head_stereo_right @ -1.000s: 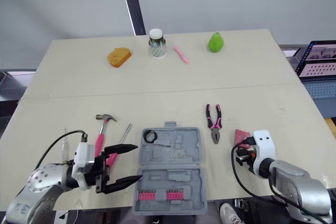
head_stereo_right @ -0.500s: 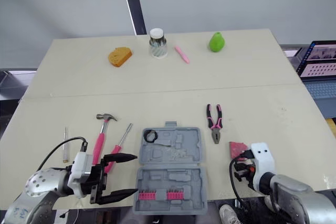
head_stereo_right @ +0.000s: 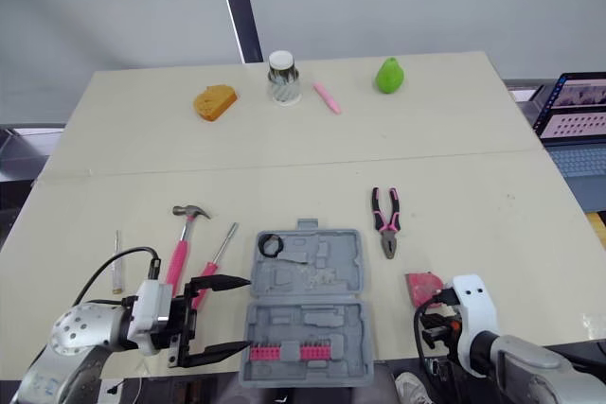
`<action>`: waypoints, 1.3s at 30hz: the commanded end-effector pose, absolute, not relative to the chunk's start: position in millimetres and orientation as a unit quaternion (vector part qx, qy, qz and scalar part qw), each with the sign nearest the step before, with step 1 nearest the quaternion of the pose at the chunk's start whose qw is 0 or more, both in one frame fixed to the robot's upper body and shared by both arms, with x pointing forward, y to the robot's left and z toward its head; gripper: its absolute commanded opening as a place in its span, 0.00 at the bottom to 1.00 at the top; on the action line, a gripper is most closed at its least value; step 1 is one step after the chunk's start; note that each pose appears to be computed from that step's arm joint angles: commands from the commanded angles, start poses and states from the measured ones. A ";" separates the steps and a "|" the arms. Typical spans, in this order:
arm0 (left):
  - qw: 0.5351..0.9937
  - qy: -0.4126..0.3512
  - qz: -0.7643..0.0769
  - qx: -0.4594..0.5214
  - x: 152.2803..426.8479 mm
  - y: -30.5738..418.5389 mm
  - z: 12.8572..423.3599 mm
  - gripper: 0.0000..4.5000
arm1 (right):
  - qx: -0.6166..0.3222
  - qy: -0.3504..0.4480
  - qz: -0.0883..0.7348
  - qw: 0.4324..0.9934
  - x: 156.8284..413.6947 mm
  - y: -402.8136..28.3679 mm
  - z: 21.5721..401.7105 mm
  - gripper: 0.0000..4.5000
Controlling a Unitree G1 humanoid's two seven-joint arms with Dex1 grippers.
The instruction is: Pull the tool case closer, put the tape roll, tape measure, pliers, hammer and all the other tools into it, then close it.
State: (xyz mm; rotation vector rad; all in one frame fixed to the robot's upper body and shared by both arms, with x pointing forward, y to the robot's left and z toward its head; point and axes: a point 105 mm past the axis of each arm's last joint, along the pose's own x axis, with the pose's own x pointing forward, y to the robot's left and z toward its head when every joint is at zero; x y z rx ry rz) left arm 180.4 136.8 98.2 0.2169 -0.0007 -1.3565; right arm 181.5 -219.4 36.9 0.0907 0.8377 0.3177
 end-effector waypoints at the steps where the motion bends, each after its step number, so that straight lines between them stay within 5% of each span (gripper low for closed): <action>1: 0.771 -0.015 -0.628 0.109 179.2 134.2 102.8 1.00 | 0.037 0.393 0.153 0.906 181.5 -218.3 43.8 0.01; 32: 0.772 -0.006 -0.629 0.093 171.3 133.3 96.4 1.00 | 0.049 0.415 0.169 0.893 167.3 -212.6 41.3 0.01; 35: 0.772 -0.005 -0.629 0.092 171.5 133.2 94.5 1.00 | 0.047 0.413 0.167 0.894 168.4 -216.4 44.3 0.19; 39: 0.773 -0.006 -0.628 0.089 172.3 132.7 91.2 1.00 | 0.047 0.412 0.166 0.895 168.5 -224.2 53.1 0.61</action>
